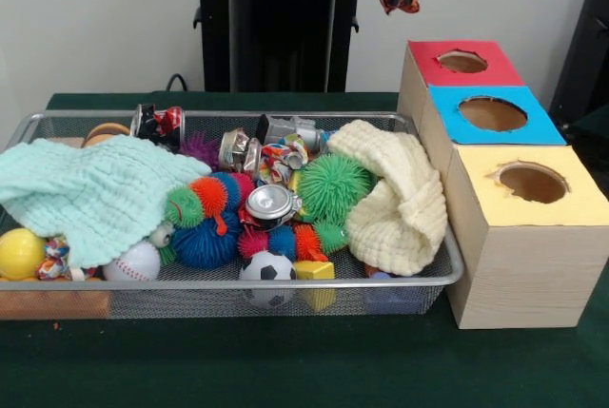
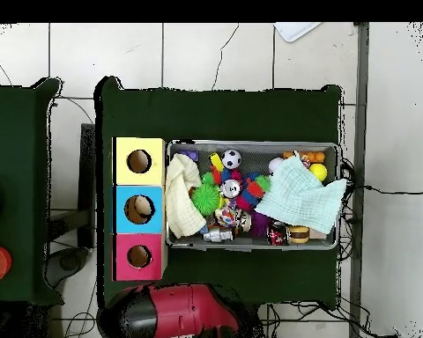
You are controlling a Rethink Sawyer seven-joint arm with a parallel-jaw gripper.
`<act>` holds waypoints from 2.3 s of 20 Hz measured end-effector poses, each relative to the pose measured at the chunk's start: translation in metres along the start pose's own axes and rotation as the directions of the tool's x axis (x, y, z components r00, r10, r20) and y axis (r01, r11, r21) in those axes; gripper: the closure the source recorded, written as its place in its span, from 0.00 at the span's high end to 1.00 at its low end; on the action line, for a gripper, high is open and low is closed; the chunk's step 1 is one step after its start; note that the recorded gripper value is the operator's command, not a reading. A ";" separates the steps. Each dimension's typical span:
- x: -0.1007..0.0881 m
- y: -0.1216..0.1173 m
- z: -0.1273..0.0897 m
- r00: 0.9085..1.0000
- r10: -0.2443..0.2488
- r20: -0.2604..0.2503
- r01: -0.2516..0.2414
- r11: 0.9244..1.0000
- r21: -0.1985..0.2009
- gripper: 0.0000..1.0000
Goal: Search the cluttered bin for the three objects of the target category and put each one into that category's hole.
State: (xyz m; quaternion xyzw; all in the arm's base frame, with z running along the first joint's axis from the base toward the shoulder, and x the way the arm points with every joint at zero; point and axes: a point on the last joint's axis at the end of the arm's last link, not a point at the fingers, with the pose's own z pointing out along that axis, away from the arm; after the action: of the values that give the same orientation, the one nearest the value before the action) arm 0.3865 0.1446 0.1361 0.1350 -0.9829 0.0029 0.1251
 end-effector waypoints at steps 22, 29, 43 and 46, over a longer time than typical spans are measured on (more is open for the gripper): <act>0.001 0.096 0.028 0.993 -0.109 -0.051 0.106 0.993 -0.049 0.00; -0.017 0.087 0.035 0.996 -0.090 -0.010 0.090 0.995 -0.037 0.00; -0.033 0.078 0.025 0.996 -0.073 0.054 0.074 0.997 -0.019 0.00; -0.037 0.076 0.025 0.994 -0.069 0.085 0.070 0.997 -0.011 0.00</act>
State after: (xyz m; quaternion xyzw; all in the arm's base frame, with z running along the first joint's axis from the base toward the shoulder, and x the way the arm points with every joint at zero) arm 0.3946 0.2264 0.1051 0.1682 -0.9820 -0.0142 0.0843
